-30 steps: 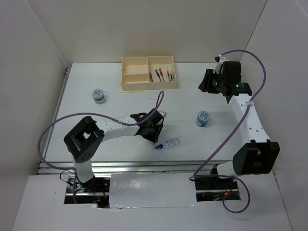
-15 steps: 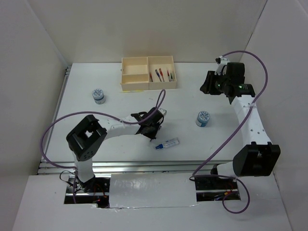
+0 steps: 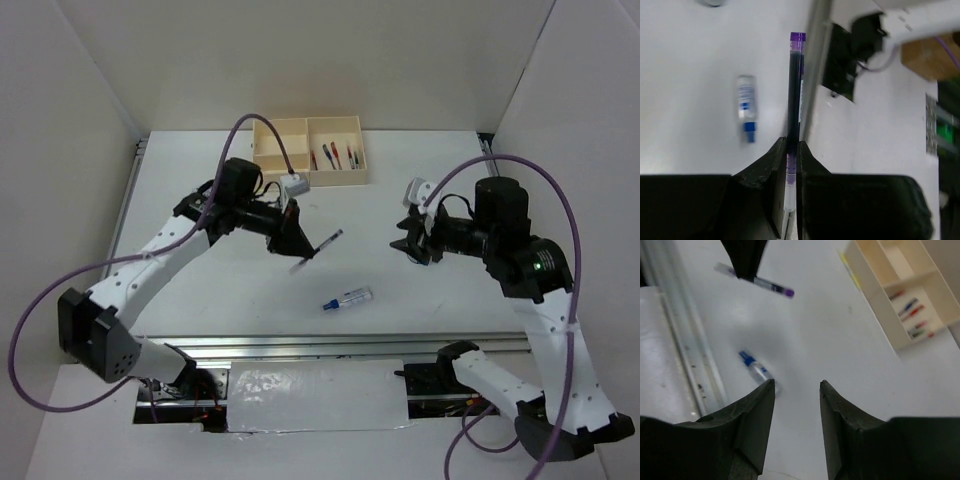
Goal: Sort the stationery into containers
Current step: Pick up the pen from the center of the board.
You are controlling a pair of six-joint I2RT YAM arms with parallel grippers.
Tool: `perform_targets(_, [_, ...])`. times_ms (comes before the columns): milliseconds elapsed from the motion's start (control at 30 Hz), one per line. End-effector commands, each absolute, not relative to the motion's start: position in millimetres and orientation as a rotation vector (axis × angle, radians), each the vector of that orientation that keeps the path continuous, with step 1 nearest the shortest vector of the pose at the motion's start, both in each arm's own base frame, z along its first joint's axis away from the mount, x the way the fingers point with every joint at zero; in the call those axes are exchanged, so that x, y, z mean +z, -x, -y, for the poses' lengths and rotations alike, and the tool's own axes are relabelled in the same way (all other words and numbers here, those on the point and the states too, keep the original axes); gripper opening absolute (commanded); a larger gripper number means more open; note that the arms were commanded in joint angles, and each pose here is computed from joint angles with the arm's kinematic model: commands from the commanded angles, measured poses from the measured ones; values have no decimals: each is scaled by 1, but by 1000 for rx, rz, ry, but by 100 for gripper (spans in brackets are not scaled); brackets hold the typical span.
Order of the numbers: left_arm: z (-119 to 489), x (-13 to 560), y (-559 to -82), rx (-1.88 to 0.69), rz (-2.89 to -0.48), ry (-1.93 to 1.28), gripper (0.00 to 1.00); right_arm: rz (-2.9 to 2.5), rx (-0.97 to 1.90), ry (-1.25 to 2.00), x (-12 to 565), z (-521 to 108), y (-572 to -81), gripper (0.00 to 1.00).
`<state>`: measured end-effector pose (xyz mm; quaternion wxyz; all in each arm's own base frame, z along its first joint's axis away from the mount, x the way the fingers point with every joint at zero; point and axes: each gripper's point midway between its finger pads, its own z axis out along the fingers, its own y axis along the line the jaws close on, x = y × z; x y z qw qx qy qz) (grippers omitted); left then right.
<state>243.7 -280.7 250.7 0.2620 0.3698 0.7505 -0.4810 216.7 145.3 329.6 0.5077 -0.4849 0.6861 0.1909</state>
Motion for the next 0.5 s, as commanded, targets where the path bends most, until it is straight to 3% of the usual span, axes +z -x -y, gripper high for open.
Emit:
perform_targets(0, [283, 263, -151, -1493, -1850, -1340, 0, -1553, 617, 1315, 349, -170, -170, 49])
perform_targets(100, [276, 271, -136, -1437, -1756, -1376, 0, -1583, 826, 1309, 366, -193, -139, 56])
perform_targets(200, [264, 273, -126, -1355, -1669, -1455, 0, -1625, 1050, 1307, 360, -207, -114, 76])
perform_targets(333, [257, 274, -113, -1246, -1570, -1531, 0, -1663, 1182, 1329, 348, -214, -92, 80])
perform_targets(467, [254, 272, -121, -1117, -1529, -1602, 0, -1696, 1241, 1367, 342, -227, -86, 72])
